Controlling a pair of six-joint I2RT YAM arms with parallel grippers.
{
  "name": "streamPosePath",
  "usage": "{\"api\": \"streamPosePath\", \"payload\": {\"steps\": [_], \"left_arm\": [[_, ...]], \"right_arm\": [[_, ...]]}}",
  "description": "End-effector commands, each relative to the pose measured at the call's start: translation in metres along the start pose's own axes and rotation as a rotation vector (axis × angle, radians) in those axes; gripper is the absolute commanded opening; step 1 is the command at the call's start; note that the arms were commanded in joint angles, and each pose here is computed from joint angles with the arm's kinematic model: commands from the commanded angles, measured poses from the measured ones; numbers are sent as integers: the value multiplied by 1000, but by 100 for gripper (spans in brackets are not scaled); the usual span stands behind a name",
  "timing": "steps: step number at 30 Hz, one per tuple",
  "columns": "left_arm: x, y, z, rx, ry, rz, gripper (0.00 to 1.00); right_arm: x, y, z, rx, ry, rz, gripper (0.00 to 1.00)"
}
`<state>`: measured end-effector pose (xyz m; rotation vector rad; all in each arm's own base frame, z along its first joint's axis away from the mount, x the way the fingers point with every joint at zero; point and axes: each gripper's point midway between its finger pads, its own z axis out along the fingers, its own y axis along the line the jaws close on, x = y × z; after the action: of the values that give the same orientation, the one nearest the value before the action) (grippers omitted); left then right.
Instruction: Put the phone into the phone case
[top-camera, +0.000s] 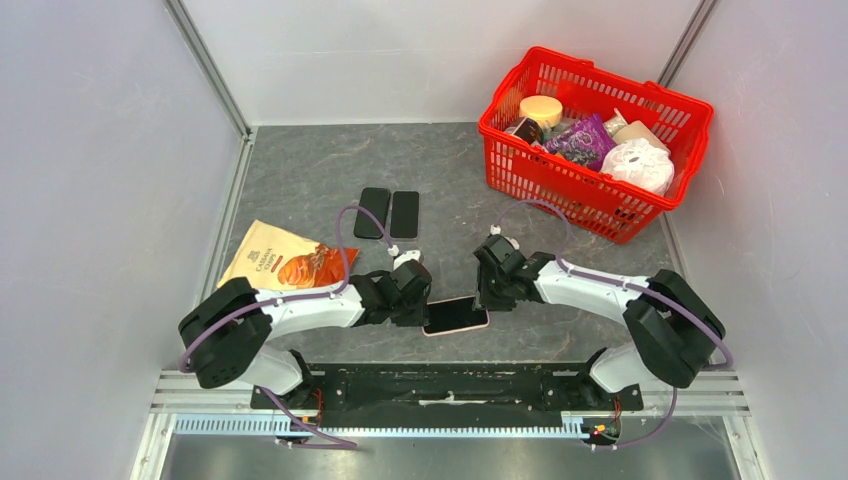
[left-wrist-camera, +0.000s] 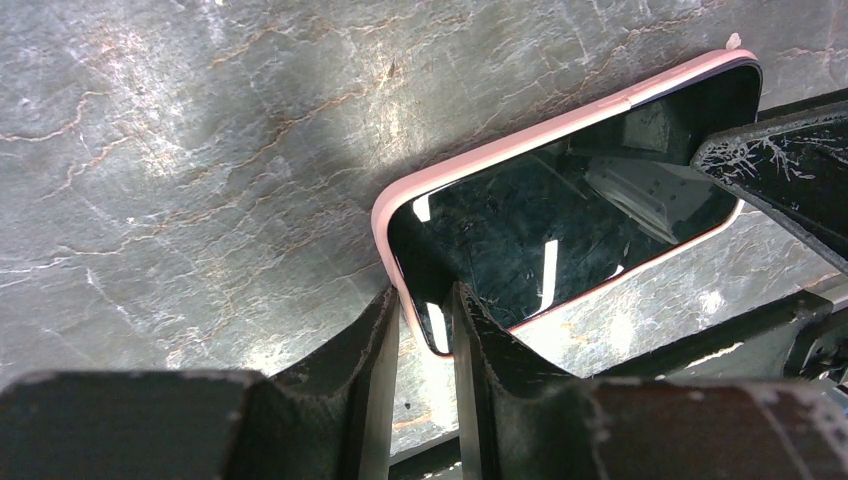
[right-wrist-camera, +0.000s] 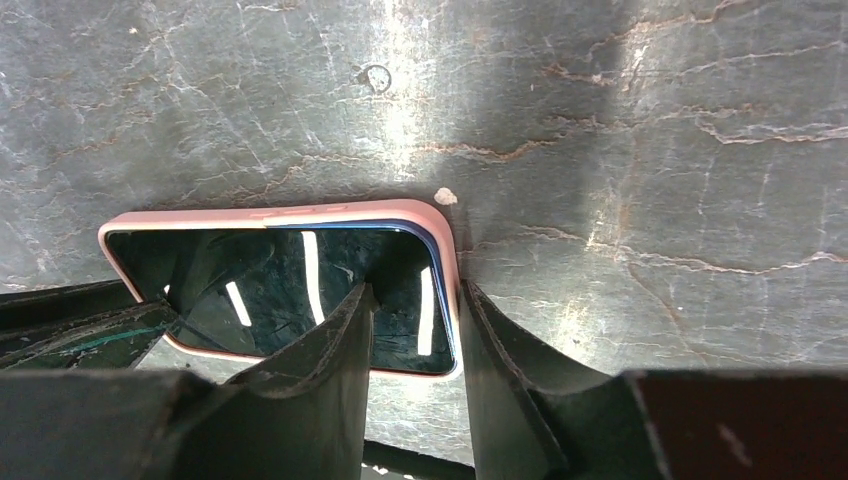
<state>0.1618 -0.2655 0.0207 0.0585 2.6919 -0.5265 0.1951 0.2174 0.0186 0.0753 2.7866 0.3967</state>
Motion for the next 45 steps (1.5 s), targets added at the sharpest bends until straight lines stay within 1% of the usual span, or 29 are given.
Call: {"api": "streamPosePath", "payload": {"steps": [1, 8, 13, 17, 21, 25, 27, 30, 33, 35, 39, 45], "left_arm": [[-9, 8, 5, -43, -22, 28, 31], [-11, 6, 6, -43, -19, 29, 31], [-13, 6, 5, -46, -20, 33, 31], [-14, 6, 5, -51, -17, 35, 31], [-15, 7, 6, -54, -18, 35, 31], [-15, 8, 7, -59, -21, 33, 31], [-17, 9, 8, -67, -24, 28, 32], [-20, 12, 12, -88, -31, 29, 32], [-23, 15, 16, -111, -36, 32, 32], [-24, 15, 19, -120, -32, 35, 32], [-30, 7, 26, -113, -33, 45, 32], [-73, -10, 44, -110, -66, 55, 32]], "right_arm": [[24, -45, 21, 214, 38, -56, 40], [55, -56, 43, 323, 88, -116, 35], [82, -61, 62, 354, 143, -121, 33], [84, -65, 62, 359, 141, -120, 33], [69, -56, 48, 305, 103, -107, 42], [61, -43, 35, 198, 115, -64, 52], [60, -39, 30, 156, 123, -45, 54], [61, -34, 26, 111, 136, -24, 55], [66, -28, 27, 71, 154, -4, 53], [74, -23, 27, 37, 182, 15, 49], [81, -17, 30, 24, 194, 14, 35], [88, 18, 17, -29, 178, -59, 34]]}}
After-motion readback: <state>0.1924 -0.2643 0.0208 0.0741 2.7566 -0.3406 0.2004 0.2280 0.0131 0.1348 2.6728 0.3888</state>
